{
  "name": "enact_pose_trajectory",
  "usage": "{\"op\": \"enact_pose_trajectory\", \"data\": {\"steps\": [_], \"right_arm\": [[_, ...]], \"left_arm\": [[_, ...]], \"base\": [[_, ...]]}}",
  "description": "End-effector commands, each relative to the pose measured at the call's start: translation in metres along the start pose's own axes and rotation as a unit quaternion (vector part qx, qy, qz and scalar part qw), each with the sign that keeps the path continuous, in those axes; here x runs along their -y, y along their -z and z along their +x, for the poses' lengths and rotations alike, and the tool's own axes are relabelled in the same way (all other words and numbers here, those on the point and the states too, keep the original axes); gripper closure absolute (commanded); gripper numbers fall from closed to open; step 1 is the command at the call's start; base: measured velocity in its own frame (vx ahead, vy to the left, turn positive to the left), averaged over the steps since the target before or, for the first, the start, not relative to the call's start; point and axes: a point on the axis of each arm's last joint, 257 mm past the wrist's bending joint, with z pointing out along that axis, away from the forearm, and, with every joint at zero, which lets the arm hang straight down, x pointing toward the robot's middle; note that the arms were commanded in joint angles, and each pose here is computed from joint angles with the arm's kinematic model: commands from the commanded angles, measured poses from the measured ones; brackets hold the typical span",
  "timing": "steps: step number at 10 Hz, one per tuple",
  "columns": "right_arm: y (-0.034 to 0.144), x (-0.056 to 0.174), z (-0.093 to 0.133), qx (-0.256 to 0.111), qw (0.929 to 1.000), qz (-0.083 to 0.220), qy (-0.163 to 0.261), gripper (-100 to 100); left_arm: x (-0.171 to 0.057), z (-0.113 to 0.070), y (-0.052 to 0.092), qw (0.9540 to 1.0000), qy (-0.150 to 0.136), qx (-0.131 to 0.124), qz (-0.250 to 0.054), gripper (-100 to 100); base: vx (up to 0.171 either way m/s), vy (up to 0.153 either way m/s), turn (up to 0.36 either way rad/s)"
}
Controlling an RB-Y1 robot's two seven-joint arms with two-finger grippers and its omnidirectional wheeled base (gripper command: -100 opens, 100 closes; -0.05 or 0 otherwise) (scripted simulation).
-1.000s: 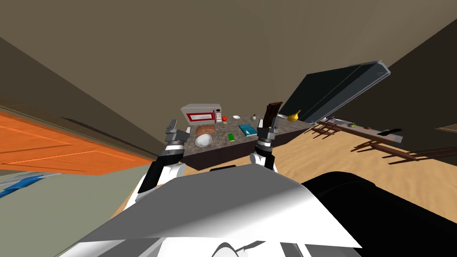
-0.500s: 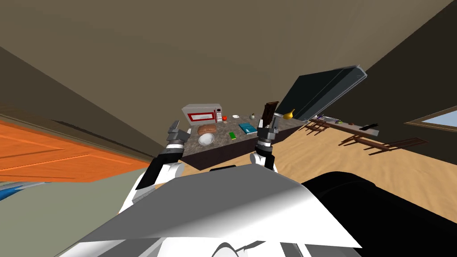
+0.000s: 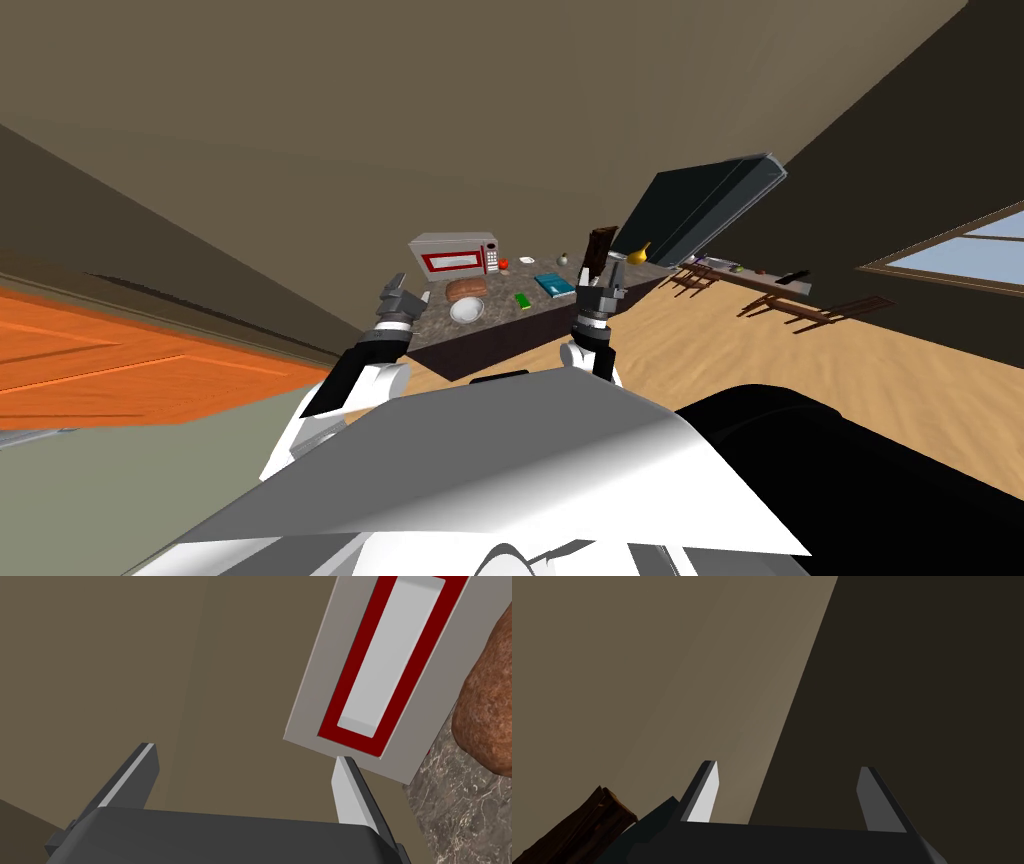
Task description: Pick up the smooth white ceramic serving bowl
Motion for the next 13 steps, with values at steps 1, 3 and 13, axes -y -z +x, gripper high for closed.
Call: {"op": "enact_pose_trajectory", "data": {"steps": [1, 3, 13], "right_arm": [[0.000, 0.000, 0.000, 0.000, 1.0000, 0.000, 0.000, 0], [0.000, 0.000, 0.000, 0.000, 1.0000, 0.000, 0.000, 0], [0.000, 0.000, 0.000, 0.000, 1.0000, 0.000, 0.000, 0]], "left_arm": [[-0.005, -0.005, -0.002, 0.9998, 0.007, 0.007, -0.016, -100], [-0.013, -0.007, -0.001, 0.9994, 0.007, 0.012, -0.031, -100], [-0.051, -0.029, -0.001, 0.9901, 0.035, 0.054, -0.125, -100]], "base": [[-0.071, 0.120, -0.159], [-0.036, 0.077, -0.029], [-0.039, 0.072, -0.088]]}}
